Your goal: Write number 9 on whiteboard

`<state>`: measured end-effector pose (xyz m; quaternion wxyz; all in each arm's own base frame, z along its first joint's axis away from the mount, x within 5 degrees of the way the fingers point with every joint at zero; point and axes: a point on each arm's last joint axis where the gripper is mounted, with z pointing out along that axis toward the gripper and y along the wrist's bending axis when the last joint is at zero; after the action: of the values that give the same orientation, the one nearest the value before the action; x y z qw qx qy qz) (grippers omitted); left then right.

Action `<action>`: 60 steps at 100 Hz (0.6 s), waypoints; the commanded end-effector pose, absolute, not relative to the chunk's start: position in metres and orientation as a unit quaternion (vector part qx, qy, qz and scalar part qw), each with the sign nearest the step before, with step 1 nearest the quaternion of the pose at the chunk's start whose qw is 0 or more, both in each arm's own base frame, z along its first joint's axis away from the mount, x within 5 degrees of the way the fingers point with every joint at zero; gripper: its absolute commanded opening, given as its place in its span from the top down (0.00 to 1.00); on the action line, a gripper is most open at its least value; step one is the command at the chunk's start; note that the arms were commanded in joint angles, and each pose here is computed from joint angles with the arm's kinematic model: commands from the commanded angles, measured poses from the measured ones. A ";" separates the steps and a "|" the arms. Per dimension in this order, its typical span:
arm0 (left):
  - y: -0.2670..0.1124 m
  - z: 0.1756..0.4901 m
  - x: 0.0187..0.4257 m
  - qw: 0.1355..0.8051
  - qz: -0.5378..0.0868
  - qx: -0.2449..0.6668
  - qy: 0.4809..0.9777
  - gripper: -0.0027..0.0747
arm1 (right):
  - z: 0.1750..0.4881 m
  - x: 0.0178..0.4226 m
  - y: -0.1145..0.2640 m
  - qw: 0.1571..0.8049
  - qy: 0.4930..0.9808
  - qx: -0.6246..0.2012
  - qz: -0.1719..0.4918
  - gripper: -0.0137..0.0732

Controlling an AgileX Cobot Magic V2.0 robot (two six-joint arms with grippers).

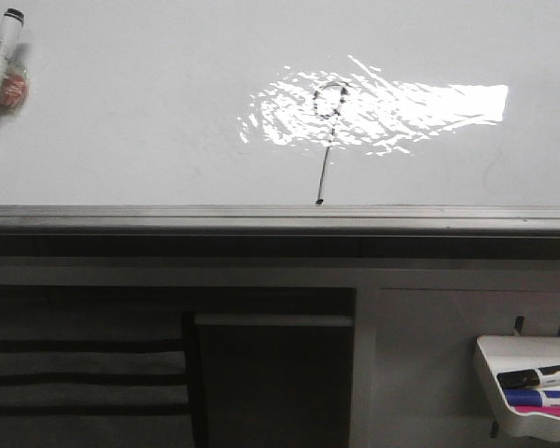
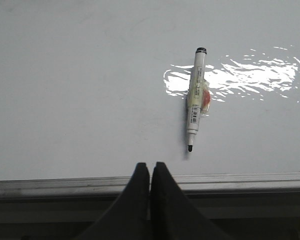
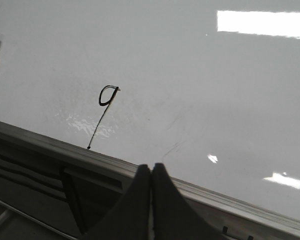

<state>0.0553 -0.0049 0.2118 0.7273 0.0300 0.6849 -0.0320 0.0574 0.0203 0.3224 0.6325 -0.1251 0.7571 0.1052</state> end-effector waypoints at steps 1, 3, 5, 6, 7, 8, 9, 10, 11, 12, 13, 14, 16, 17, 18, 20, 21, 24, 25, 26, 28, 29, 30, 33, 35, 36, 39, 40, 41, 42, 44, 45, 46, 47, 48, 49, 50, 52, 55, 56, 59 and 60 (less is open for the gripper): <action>-0.004 0.210 0.054 0.749 -0.036 0.023 0.661 0.99 | 0.337 0.058 0.020 0.668 0.727 -0.121 0.104 0.93; -0.004 0.210 0.054 0.749 -0.036 0.023 0.661 0.99 | 0.337 0.058 0.020 0.668 0.727 -0.121 0.104 0.93; -0.004 0.210 0.054 0.749 -0.036 0.023 0.661 0.99 | 0.337 0.058 0.020 0.668 0.727 -0.121 0.104 0.93; -0.004 0.210 0.054 0.749 -0.036 0.023 0.661 0.99 | 0.337 0.058 0.020 0.668 0.727 -0.121 0.104 0.93; -0.004 0.210 0.054 0.749 -0.036 0.023 0.661 0.99 | 0.337 0.058 0.020 0.668 0.727 -0.121 0.104 0.93; -0.004 0.210 0.054 0.749 -0.036 0.023 0.661 0.99 | 0.337 0.058 0.020 0.668 0.727 -0.121 0.104 0.93; -0.004 0.210 0.054 0.749 -0.036 0.023 0.661 0.99 | 0.337 0.058 0.020 0.668 0.727 -0.121 0.104 0.93; -0.004 0.210 0.054 0.749 -0.036 0.023 0.661 0.99 | 0.337 0.058 0.020 0.668 0.727 -0.121 0.104 0.93; -0.004 0.210 0.054 0.749 -0.036 0.023 0.661 0.99 | 0.337 0.058 0.020 0.668 0.727 -0.121 0.104 0.93; -0.004 0.210 0.054 0.749 -0.036 0.023 0.661 0.99 | 0.337 0.058 0.020 0.668 0.727 -0.121 0.104 0.93; -0.004 0.210 0.054 0.749 -0.036 0.023 0.661 0.99 | 0.337 0.058 0.020 0.668 0.727 -0.121 0.104 0.93; -0.004 0.210 0.054 0.749 -0.036 0.023 0.661 0.99 | 0.337 0.058 0.020 0.668 0.727 -0.121 0.104 0.93; -0.004 0.210 0.054 0.749 -0.036 0.023 0.661 0.99 | 0.337 0.058 0.020 0.668 0.727 -0.121 0.104 0.93; -0.004 0.210 0.054 0.749 -0.036 0.023 0.661 0.99 | 0.337 0.058 0.020 0.668 0.727 -0.121 0.104 0.93; -0.004 0.210 0.054 0.749 -0.036 0.023 0.661 0.99 | 0.337 0.058 0.020 0.668 0.727 -0.121 0.104 0.93; -0.004 0.210 0.054 0.749 -0.036 0.023 0.661 0.99 | 0.337 0.058 0.020 0.668 0.727 -0.121 0.104 0.93; -0.004 0.210 0.054 0.749 -0.036 0.023 0.661 0.99 | 0.337 0.058 0.020 0.668 0.727 -0.121 0.104 0.93; -0.004 0.210 0.054 0.749 -0.036 0.023 0.661 0.99 | 0.337 0.058 0.020 0.668 0.727 -0.121 0.104 0.93; -0.004 0.210 0.054 0.749 -0.036 0.023 0.661 0.99 | 0.337 0.058 0.020 0.670 0.725 -0.120 0.104 0.93; -0.004 0.210 0.054 0.749 -0.036 0.023 0.661 0.99 | 0.335 0.058 0.020 0.670 0.725 -0.120 0.104 0.93; -0.004 0.210 0.054 0.749 -0.036 0.023 0.661 0.99 | 0.334 0.057 0.019 0.675 0.721 -0.119 0.104 0.93; -0.004 0.210 0.054 0.749 -0.036 0.023 0.661 0.99 | 0.334 0.056 0.019 0.677 0.719 -0.120 0.103 0.93; -0.004 0.210 0.054 0.749 -0.036 0.023 0.661 0.99 | 0.332 0.056 0.018 0.680 0.716 -0.119 0.102 0.93; -0.004 0.210 0.054 0.749 -0.036 0.023 0.661 0.99 | 0.330 0.055 0.017 0.689 0.709 -0.116 0.096 0.93; -0.004 0.210 0.054 0.749 -0.036 0.023 0.661 0.99 | 0.327 0.054 0.016 0.696 0.703 -0.111 0.094 0.93; -0.004 0.210 0.054 0.749 -0.036 0.023 0.661 0.99 | 0.326 0.054 0.016 0.699 0.701 -0.108 0.091 0.93; -0.004 0.210 0.054 0.749 -0.036 0.023 0.661 0.99 | 0.322 0.053 0.015 0.714 0.688 -0.099 0.087 0.93; -0.004 0.210 0.054 0.749 -0.036 0.023 0.661 0.99 | 0.318 0.053 0.014 0.716 0.686 -0.097 0.086 0.93; -0.004 0.210 0.054 0.749 -0.036 0.023 0.661 0.99 | 0.316 0.053 0.014 0.718 0.684 -0.093 0.083 0.93; -0.004 0.210 0.054 0.749 -0.036 0.023 0.661 0.99 | 0.313 0.053 0.014 0.723 0.680 -0.090 0.082 0.93; -0.004 0.210 0.054 0.749 -0.036 0.023 0.661 0.99 | 0.307 0.054 0.013 0.729 0.675 -0.083 0.078 0.93; -0.004 0.210 0.054 0.749 -0.036 0.023 0.661 0.99 | 0.305 0.053 0.012 0.734 0.671 -0.079 0.075 0.93; -0.004 0.210 0.054 0.749 -0.036 0.023 0.661 0.99 | 0.304 0.053 0.012 0.740 0.664 -0.075 0.074 0.93; -0.004 0.210 0.054 0.749 -0.036 0.023 0.661 0.99 | 0.299 0.053 0.011 0.741 0.664 -0.072 0.073 0.93; -0.004 0.210 0.054 0.749 -0.036 0.023 0.661 0.99 | 0.297 0.053 0.011 0.743 0.662 -0.068 0.070 0.93; -0.004 0.210 0.054 0.749 -0.036 0.023 0.661 0.99 | 0.292 0.053 0.010 0.747 0.658 -0.065 0.068 0.93; -0.004 0.210 0.054 0.749 -0.036 0.023 0.661 0.99 | 0.290 0.053 0.010 0.749 0.657 -0.060 0.066 0.93; -0.004 0.210 0.054 0.749 -0.036 0.023 0.661 0.99 | 0.281 0.053 0.009 0.756 0.650 -0.052 0.062 0.93; -0.004 0.210 0.054 0.749 -0.036 0.023 0.661 0.99 | 0.274 0.054 0.008 0.760 0.646 -0.043 0.058 0.93; -0.004 0.210 0.054 0.749 -0.036 0.023 0.661 0.99 | 0.270 0.054 0.008 0.762 0.644 -0.040 0.058 0.93; -0.004 0.210 0.054 0.749 -0.036 0.023 0.661 0.99 | 0.261 0.054 0.006 0.765 0.641 -0.031 0.055 0.93; -0.004 0.210 0.054 0.749 -0.036 0.023 0.661 0.99 | 0.259 0.053 0.006 0.768 0.638 -0.029 0.056 0.93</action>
<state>0.0553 -0.0049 0.2118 0.7273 0.0301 0.6849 -0.0319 0.0540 0.0094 0.2633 0.7187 -0.0544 0.6903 0.0636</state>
